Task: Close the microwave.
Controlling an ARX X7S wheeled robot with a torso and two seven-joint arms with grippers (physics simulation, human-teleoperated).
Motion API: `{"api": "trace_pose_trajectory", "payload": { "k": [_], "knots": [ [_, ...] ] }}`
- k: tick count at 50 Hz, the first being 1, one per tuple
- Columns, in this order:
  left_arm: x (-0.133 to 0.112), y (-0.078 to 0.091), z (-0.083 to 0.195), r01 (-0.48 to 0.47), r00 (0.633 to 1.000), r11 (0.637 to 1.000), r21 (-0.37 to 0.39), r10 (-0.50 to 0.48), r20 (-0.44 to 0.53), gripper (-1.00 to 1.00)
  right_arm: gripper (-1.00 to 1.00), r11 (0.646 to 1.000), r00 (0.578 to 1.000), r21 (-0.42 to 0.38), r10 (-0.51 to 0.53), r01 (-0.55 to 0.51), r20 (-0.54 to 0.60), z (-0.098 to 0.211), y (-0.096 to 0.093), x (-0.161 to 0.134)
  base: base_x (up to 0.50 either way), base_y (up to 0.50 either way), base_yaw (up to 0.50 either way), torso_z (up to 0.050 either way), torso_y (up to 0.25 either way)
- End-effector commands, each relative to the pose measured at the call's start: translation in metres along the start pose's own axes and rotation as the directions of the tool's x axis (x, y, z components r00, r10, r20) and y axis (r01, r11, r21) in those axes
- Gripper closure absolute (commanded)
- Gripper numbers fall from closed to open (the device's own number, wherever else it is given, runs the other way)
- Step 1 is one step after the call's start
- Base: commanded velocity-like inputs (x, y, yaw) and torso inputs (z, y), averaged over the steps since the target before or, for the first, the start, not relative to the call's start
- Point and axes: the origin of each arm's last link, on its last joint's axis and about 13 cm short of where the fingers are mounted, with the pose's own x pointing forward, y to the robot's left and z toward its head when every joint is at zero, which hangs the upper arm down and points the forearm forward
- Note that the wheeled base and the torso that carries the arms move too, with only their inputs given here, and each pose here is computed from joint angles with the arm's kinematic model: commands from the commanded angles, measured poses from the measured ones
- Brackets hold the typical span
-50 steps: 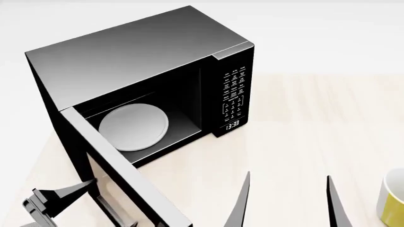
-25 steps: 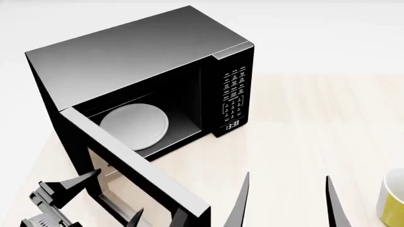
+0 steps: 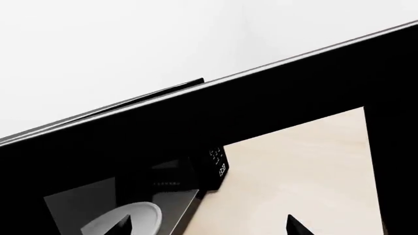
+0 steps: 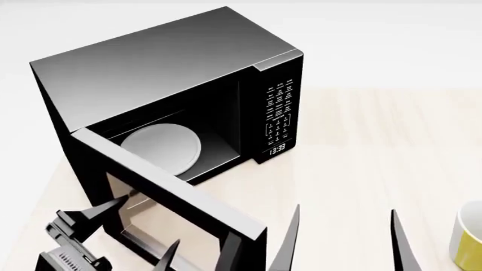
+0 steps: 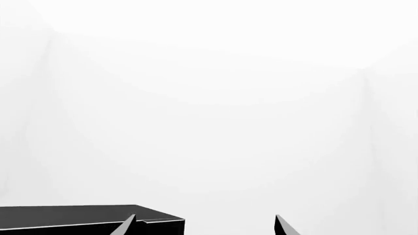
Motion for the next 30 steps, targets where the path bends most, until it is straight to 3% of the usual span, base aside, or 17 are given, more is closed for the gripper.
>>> {"api": "trace_pose_trajectory", "payload": {
  "k": [1,30],
  "knots": [
    [0.011,0.001,0.005,-0.022,0.999,1.0,-0.01,0.022,0.037,-1.0,-1.0,1.0,1.0,-0.001,-0.002,0.002,-0.001,-0.001,0.0,0.0,0.0,0.0,0.0,0.0,0.0],
    [0.032,0.002,0.01,-0.075,0.994,0.997,-0.015,0.076,0.08,-1.0,-1.0,1.0,1.0,-0.004,-0.004,0.004,0.0,-0.001,-0.001,0.001,0.0,0.0,0.0,0.0,0.001]
  ]
}}
